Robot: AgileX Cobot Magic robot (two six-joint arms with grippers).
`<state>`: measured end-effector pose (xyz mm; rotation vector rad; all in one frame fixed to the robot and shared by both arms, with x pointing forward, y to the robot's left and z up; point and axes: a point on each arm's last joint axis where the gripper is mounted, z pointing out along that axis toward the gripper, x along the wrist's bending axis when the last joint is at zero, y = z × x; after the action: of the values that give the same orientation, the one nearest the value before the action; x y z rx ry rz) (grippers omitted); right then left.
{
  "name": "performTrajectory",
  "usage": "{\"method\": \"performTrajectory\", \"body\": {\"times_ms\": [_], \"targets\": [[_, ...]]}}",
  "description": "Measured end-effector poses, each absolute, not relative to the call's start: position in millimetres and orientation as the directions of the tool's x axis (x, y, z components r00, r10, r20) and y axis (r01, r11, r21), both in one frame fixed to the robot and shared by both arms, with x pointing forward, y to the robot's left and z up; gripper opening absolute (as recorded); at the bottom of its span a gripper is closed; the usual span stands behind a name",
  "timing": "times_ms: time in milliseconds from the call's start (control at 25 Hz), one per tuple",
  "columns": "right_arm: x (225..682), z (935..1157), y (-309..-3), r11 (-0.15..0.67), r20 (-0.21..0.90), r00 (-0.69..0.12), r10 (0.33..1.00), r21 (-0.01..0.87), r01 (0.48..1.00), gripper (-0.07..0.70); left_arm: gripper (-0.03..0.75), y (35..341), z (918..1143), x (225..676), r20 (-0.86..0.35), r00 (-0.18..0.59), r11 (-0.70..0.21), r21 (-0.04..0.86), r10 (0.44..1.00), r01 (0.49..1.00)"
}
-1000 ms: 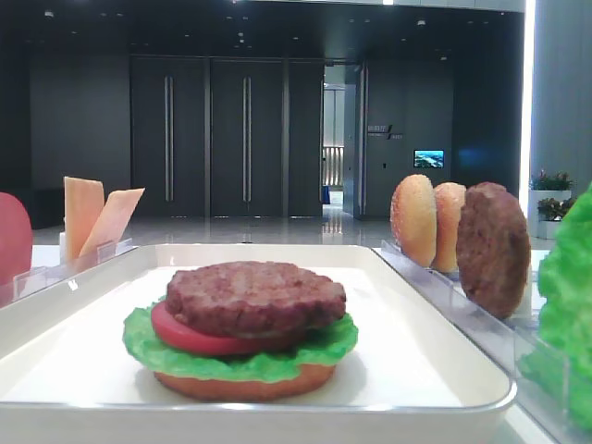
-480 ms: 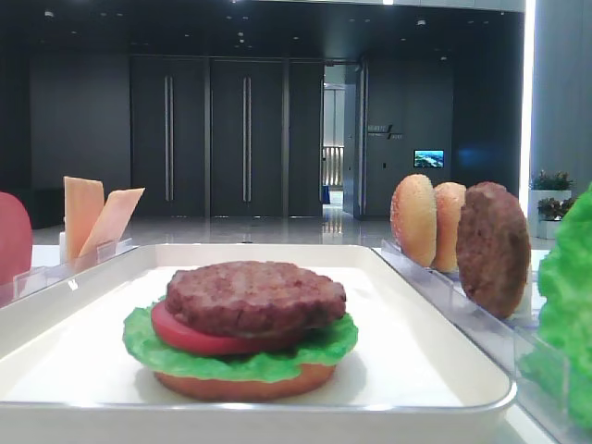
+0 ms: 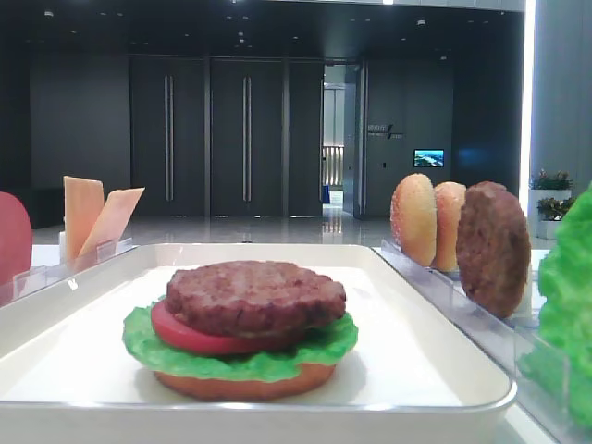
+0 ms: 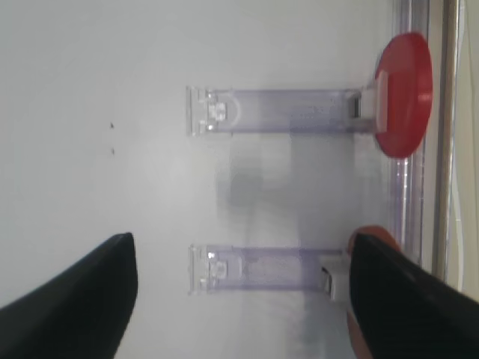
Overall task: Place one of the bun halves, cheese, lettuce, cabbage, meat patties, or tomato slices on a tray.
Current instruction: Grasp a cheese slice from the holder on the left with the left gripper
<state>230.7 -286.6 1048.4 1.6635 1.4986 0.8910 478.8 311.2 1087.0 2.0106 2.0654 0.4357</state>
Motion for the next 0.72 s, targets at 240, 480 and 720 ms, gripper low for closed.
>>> {"method": "performTrajectory", "body": {"times_ms": [240,480,720], "targets": [[231,1048,-287,-0.07,0.03,0.087,0.996,0.862,0.502,0.434,0.688,312,1092,535,0.043,-0.034,0.016,0.364,0.998,0.931],[231,1048,-287,-0.069,0.03,0.087,0.996,0.863,0.501,0.434,0.688,312,1089,584,0.027,-0.036,0.024,0.348,0.999,0.937],[231,1048,-287,-0.069,0.03,0.087,0.996,0.863,0.501,0.434,0.688,309,1074,630,-0.023,-0.053,0.057,0.326,0.998,0.944]]}}
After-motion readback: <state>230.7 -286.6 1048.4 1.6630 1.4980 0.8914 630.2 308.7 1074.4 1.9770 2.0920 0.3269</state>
